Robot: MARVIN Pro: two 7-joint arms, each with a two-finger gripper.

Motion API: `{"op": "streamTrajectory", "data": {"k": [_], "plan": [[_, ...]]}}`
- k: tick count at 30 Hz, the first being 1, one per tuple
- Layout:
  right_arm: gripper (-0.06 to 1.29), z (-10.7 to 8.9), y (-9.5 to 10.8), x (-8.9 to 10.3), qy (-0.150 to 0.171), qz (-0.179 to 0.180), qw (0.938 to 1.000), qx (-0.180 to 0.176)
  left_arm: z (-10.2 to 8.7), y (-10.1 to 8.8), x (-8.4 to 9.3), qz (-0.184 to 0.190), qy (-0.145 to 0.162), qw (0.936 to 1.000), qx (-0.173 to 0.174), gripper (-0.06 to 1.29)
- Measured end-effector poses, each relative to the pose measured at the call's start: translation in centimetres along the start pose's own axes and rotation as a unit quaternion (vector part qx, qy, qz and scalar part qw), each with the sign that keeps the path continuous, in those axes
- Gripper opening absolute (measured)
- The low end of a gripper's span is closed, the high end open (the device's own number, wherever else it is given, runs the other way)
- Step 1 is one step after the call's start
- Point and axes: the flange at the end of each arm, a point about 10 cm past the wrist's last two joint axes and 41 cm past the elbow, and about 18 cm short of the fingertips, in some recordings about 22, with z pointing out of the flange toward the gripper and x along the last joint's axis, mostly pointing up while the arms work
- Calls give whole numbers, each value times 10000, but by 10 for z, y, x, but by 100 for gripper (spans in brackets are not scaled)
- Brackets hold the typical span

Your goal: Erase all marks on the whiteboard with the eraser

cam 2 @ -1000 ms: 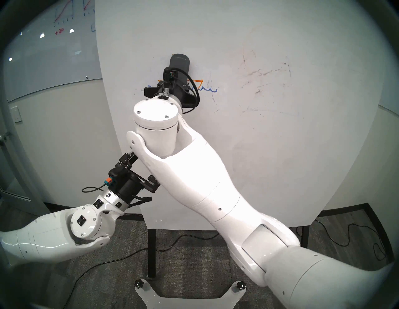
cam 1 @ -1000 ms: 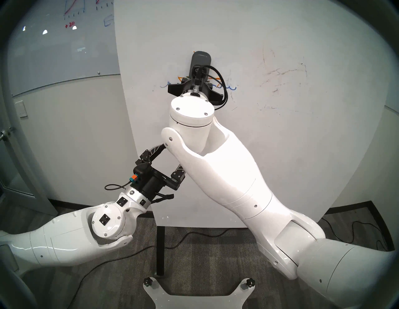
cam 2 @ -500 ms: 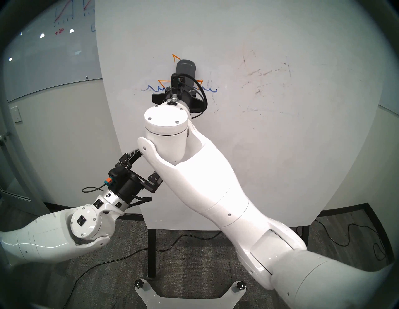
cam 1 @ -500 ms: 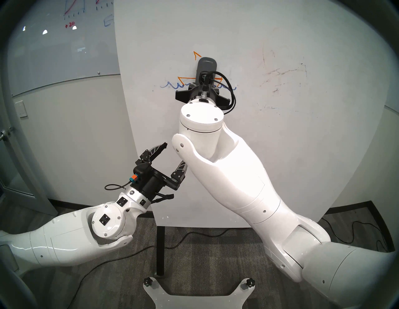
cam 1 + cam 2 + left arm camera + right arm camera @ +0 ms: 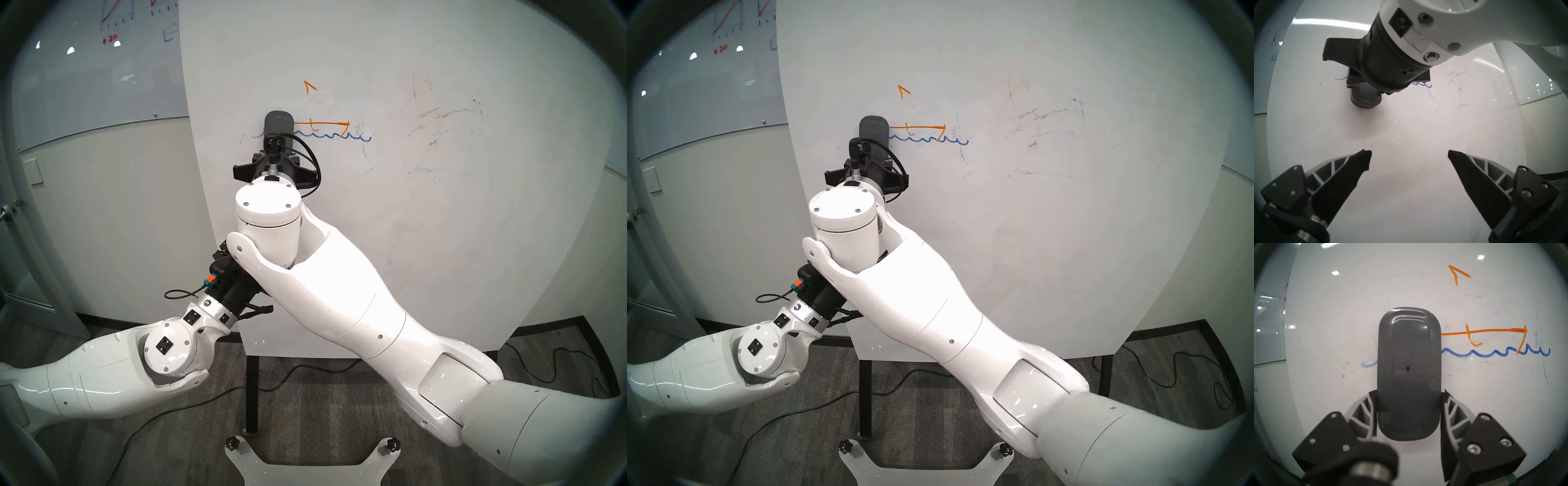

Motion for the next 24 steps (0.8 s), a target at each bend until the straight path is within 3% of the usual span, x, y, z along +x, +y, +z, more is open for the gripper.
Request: {"op": "streamTrajectory", "data": {"k": [9, 13, 19, 24], "plan": [[53, 9, 50, 25, 279, 246, 9977, -567, 0, 0, 0, 0, 0, 10000, 0, 123], [53, 8, 71, 31, 313, 176, 9968, -713, 0, 0, 0, 0, 0, 10000, 0, 123], [53, 7, 67, 25, 202, 26, 9983, -554, 0, 0, 0, 0, 0, 10000, 0, 123], [53, 6, 43, 5, -31, -115, 9995, -275, 0, 0, 0, 0, -1, 10000, 0, 123]]}}
